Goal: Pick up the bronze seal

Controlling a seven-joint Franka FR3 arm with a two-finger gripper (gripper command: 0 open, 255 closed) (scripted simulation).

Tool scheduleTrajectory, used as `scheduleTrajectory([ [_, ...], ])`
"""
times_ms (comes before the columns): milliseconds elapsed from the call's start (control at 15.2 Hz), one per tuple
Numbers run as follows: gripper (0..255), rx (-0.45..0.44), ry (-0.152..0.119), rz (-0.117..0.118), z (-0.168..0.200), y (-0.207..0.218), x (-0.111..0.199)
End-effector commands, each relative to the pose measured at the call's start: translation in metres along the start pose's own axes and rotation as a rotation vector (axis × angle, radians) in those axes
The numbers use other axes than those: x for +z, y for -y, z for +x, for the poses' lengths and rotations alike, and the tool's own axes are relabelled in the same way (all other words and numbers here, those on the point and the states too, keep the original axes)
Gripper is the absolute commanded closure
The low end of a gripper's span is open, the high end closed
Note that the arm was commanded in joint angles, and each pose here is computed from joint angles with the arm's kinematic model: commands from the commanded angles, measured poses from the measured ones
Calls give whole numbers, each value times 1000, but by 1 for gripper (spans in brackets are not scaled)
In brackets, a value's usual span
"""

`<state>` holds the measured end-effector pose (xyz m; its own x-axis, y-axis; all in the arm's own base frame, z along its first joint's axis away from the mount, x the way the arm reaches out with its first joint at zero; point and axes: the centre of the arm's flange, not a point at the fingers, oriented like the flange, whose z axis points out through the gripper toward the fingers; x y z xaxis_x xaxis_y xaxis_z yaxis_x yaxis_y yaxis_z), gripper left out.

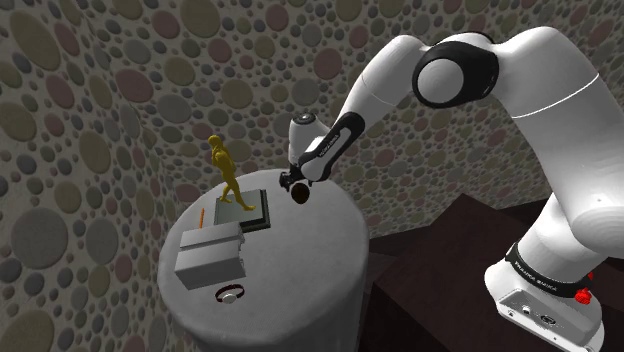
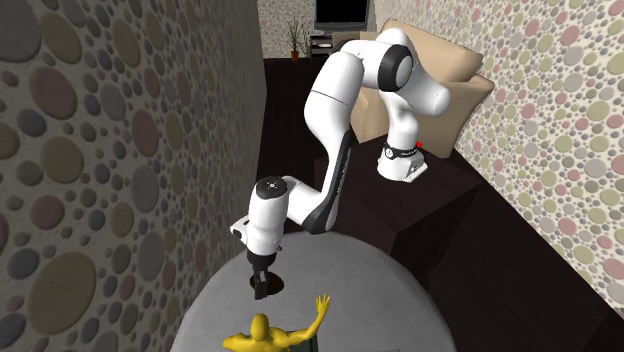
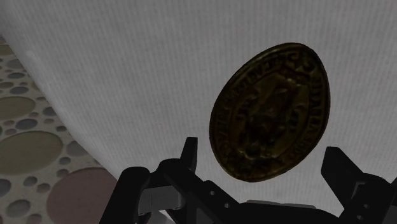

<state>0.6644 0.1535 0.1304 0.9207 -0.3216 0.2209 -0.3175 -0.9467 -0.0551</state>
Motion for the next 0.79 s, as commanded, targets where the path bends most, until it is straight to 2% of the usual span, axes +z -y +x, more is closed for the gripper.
scheduleTrajectory([
  [0,0,0,-1,0,0,-1,2],
  [66,255,0,-1,0,0,-1,2],
  [726,255,0,-1,0,1,0,-3],
])
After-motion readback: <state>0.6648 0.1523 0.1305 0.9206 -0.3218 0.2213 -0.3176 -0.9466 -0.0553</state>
